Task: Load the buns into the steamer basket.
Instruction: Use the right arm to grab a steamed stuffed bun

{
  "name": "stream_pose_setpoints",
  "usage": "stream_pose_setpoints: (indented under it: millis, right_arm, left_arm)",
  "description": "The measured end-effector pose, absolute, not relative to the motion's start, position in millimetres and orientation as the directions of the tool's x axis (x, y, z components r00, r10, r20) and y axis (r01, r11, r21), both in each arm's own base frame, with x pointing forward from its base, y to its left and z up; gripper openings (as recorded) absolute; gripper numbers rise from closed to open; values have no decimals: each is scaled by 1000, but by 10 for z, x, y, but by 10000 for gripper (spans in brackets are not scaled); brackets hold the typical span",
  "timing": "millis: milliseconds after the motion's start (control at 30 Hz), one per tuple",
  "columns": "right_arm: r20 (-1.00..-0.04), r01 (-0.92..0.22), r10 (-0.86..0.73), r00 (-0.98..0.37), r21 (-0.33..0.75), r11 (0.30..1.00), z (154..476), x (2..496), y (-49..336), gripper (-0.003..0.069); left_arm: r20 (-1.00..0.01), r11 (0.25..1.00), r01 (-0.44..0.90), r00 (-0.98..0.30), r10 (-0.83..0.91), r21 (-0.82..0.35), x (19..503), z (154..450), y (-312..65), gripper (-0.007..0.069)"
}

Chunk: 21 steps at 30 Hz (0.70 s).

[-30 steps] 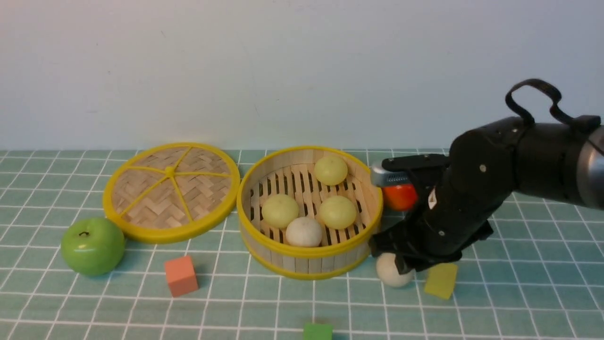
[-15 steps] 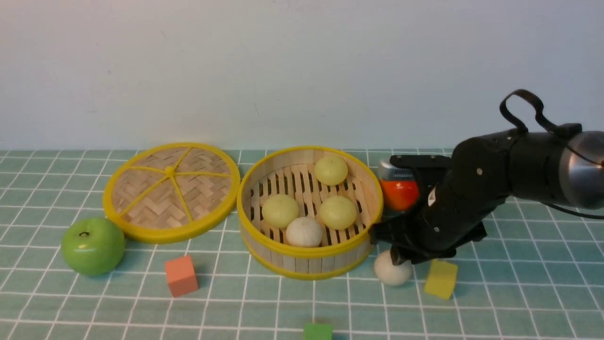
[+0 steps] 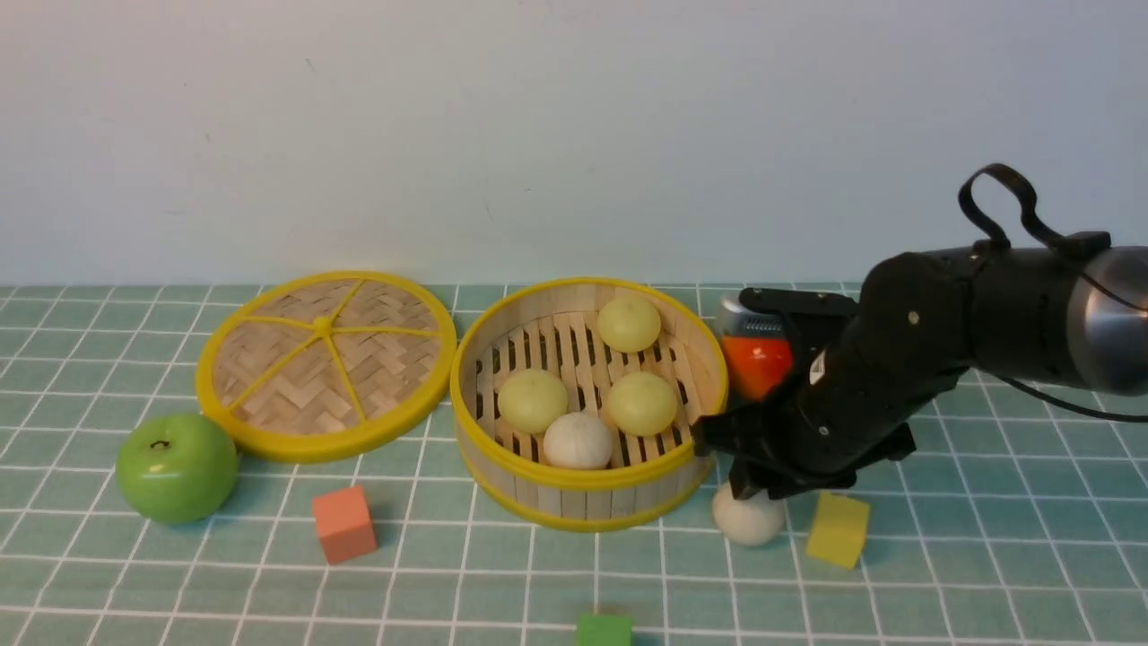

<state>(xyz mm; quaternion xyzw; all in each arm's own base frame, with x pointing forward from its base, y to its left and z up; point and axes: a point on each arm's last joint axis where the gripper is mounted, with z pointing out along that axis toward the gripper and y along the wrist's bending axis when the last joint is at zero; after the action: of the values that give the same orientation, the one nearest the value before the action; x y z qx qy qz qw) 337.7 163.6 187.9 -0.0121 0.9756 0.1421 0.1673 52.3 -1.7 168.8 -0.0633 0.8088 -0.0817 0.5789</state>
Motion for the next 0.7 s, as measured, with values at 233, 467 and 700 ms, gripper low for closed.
stream_pose_setpoints:
  millis: [233, 467, 700]
  right_arm:
    - [-325, -73, 19, -946, 269, 960, 1849, 3389, 1642, 245]
    - [-302, -69, 13, -953, 259, 963, 1730, 3410, 1651, 150]
    - [-276, -83, -7, -961, 263, 961, 1920, 3465, 1695, 8]
  left_arm:
    - [-926, 979, -8, -322, -197, -205, 523, 1688, -17, 140]
    - [-926, 979, -8, -322, -197, -205, 523, 1688, -17, 147]
    - [-926, 979, -8, -322, -197, -205, 523, 1688, -17, 147]
